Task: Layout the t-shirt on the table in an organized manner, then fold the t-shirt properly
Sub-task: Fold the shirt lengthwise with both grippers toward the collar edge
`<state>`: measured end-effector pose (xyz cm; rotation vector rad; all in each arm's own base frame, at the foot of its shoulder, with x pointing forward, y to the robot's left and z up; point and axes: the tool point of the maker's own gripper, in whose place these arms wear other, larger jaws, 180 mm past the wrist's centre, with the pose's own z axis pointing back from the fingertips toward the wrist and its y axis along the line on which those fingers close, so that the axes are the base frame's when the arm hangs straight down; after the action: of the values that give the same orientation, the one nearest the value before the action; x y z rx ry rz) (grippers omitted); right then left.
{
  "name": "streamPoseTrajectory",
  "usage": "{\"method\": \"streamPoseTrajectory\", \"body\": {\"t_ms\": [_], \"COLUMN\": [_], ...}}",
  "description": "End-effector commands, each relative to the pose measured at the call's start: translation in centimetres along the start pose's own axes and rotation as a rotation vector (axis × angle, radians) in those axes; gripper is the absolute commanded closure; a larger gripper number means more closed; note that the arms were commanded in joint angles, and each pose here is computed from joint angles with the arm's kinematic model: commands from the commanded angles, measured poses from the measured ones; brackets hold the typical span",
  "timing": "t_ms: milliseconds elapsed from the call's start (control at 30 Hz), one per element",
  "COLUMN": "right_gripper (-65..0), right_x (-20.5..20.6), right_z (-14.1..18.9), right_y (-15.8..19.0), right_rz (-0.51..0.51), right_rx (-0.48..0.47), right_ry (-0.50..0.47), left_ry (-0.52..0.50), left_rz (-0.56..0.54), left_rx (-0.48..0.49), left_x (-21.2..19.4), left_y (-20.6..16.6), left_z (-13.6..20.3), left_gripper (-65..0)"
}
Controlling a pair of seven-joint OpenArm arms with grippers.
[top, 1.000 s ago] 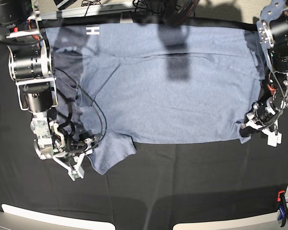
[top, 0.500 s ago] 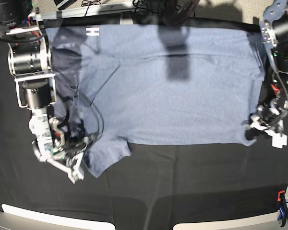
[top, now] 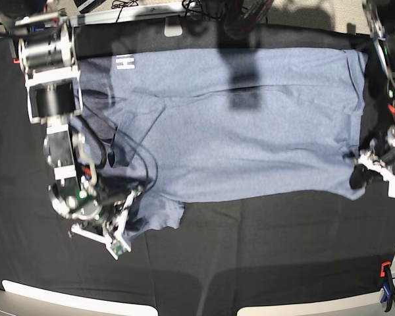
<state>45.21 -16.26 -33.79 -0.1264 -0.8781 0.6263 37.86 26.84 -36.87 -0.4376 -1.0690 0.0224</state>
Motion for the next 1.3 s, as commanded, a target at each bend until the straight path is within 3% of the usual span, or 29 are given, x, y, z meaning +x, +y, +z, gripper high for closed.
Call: {"method": "streamPoseTrajectory", "body": {"t_ms": [0,133,267,600,800,933,1267], "right_gripper": [0.0,0.0,0.0,0.0,0.0,0.0,0.0], "right_x": [1.8,0.9,0.2,-2.2,-3.9,-5.3,-9.7], "right_z": [0.8,2.3,4.5,9.3,10.6,11.3,12.3], "right_y": [-1.4,-0.4,-0.6,-0.6,0.3,0.2,0.8], "right_rz": [0.001,-0.007,-0.029,-0.061,-0.064,-0.075,-0.111], "right_rx": [-0.036,-0.042,-0.078,-0.147,-0.15,-0.161,-0.164], "right_ry": [-0.054,-0.071,-0.1,-0.136,-0.113,-0.089,0.011], "left_ry": [-0.076,-0.091,-0.137,-0.093,-0.073,-0.13,-0.054], "left_rz": [-0.038,-0.076,-0.043,-0.017,-0.032,0.013,0.095], "left_rx": [-0.014,-0.014,-0.013,-0.037,-0.035,0.018,0.029], "left_x": [2.8,2.7,3.1,0.3,-0.5,-0.3,-4.0], "left_y": [-0.2,-0.9,-1.0,-2.4,-3.0,-2.2,-2.8], "left_z": [0.6,2.3,4.5,6.1,7.3,8.7,8.9], "left_gripper": [0.0,0.0,0.0,0.0,0.0,0.0,0.0]}}
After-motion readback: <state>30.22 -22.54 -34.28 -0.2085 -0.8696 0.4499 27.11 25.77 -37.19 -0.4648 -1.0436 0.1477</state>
